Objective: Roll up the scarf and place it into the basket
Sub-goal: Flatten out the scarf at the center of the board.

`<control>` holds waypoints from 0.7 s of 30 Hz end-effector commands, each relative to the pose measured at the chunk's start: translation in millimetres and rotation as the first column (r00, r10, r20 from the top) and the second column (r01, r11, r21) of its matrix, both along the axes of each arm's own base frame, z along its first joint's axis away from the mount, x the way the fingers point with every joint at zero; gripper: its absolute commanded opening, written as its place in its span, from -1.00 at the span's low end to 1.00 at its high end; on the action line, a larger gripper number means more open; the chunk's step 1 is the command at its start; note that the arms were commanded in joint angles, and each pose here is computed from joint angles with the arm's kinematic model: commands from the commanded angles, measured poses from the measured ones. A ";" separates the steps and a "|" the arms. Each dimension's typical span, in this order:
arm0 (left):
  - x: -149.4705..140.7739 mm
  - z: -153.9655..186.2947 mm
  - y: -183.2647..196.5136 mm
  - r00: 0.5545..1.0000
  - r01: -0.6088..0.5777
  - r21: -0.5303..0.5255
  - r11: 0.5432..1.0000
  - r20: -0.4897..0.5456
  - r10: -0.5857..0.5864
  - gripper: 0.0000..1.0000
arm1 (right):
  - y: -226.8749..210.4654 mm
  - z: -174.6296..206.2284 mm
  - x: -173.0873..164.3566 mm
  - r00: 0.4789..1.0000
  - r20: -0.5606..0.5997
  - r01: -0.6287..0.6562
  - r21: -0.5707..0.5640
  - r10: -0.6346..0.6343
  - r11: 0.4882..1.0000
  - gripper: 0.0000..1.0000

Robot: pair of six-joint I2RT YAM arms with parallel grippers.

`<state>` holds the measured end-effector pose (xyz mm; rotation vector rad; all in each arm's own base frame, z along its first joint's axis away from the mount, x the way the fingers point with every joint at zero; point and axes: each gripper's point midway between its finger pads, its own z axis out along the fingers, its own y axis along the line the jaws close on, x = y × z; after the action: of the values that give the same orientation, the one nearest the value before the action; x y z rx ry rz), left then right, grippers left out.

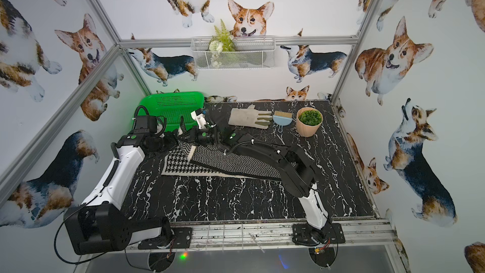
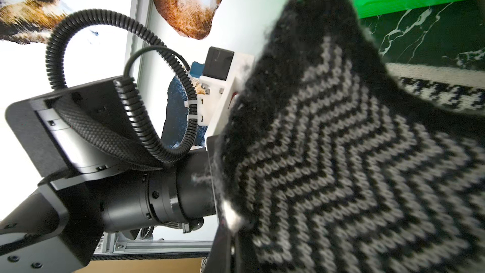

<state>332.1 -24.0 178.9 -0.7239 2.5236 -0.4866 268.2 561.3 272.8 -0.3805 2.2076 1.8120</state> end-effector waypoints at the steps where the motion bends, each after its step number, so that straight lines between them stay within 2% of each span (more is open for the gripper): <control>1: 3.6 1.9 -6.5 0.999 0.037 -0.026 0.999 0.026 -0.037 1.00 | 8.7 0.3 -2.5 0.999 -0.040 -0.005 0.007 0.005 1.000 -1.00; 9: 0.4 8.4 -7.7 0.998 0.036 -0.034 0.999 0.044 -0.034 1.00 | 21.0 2.6 -13.0 0.998 -0.052 -0.032 -0.008 0.031 0.999 -1.00; 15: 3.9 0.6 -5.3 0.999 0.032 -0.026 0.999 0.029 -0.031 1.00 | 31.1 -22.1 -6.3 0.997 -0.070 -0.023 -0.044 0.020 0.999 -1.00; 21: 8.8 -21.5 8.9 1.000 0.013 0.016 1.000 -0.019 -0.012 1.00 | 32.7 -48.2 0.7 0.996 -0.091 -0.006 -0.076 -0.001 0.997 -1.00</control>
<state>327.2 -10.0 153.8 -0.7740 2.5784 -0.4038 277.0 592.2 251.3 -0.3439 2.2362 1.8000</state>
